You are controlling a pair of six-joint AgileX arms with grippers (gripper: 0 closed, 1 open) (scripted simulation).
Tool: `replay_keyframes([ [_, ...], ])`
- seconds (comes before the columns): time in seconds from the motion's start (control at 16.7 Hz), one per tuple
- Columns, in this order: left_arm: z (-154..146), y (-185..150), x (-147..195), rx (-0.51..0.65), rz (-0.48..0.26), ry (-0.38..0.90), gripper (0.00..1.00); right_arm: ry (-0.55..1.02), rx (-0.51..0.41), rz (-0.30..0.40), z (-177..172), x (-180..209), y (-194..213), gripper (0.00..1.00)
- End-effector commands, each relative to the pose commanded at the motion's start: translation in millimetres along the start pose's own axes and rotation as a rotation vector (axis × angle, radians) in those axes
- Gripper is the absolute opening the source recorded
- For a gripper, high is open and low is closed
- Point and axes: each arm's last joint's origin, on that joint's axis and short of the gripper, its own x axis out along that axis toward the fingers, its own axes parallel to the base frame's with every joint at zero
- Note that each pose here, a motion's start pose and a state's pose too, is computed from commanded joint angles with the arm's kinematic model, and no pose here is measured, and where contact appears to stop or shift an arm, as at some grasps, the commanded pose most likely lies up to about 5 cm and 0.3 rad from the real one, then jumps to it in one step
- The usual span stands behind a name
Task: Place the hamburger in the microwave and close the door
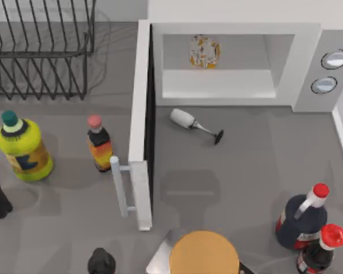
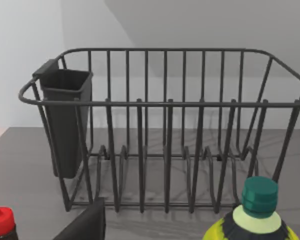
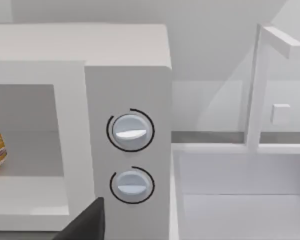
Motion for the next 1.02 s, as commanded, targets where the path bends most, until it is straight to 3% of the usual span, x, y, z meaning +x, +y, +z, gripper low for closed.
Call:
replay_keyframes([
  [0.54,0,0,0,0.000,0.000,0.000,1.00,-0.029,-0.003,-0.011,-21,-6,-6,1.00],
  [1.02,0,0,0,0.000,0.000,0.000,0.40,-0.029,-0.003,-0.011,-21,-6,-6,1.00],
])
